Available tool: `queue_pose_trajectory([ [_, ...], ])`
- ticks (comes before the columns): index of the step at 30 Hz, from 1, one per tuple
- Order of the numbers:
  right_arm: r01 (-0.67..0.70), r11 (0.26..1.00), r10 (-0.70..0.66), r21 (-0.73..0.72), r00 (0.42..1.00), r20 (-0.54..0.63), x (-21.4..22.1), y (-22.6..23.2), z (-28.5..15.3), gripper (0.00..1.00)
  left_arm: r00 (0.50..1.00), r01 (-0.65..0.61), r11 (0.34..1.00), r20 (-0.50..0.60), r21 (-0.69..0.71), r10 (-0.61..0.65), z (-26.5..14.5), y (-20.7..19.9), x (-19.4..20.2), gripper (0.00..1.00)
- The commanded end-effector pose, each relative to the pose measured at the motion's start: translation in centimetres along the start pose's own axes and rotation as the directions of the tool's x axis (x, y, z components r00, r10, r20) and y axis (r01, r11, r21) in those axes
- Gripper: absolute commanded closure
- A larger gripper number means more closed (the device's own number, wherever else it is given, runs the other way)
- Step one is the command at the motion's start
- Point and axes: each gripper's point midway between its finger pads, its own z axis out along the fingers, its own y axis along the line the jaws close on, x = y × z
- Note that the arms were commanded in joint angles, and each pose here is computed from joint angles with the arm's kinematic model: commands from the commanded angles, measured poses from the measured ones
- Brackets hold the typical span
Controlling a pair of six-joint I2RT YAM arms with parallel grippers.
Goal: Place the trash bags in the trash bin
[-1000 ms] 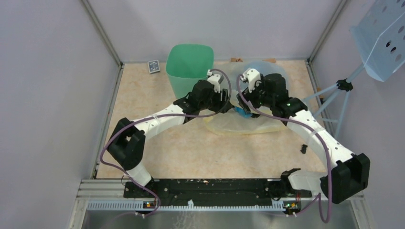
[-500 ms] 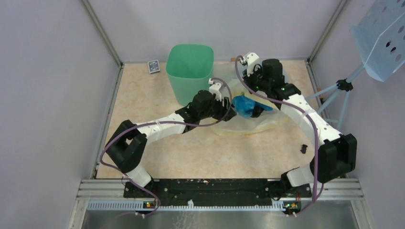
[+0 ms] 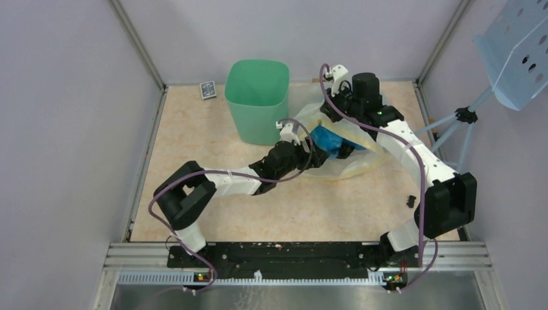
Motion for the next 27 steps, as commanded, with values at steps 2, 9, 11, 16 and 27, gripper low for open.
queue_pose_trajectory([
  [2,-0.016,1.0,0.016,-0.004,0.997,0.078,-1.8,0.1,-0.5,1.0,0.974,0.2,0.98,0.11,0.006,-0.199,2.7,-0.6,-1.8,0.13],
  [9,-0.038,0.999,0.038,0.003,0.993,0.109,-2.0,0.2,-0.5,1.0,0.938,0.319,0.947,0.155,-0.044,-0.309,5.7,1.2,-0.9,0.19],
  [11,-0.043,0.999,0.042,0.007,0.993,0.108,-1.9,0.1,-0.5,1.0,0.936,0.317,0.947,0.181,-0.05,-0.303,6.5,1.5,-1.3,0.25],
  [16,-0.06,0.996,0.052,0.073,0.993,0.105,-1.5,-1.1,-0.6,1.0,0.949,0.253,0.964,0.217,-0.084,-0.23,7.8,2.2,-1.9,0.76],
  [27,-0.133,0.99,0.132,0.047,0.991,0.024,1.7,-2.1,0.9,1.0,0.992,-0.11,0.993,-0.055,0.029,0.112,-1.4,-2.1,-0.9,1.0],
])
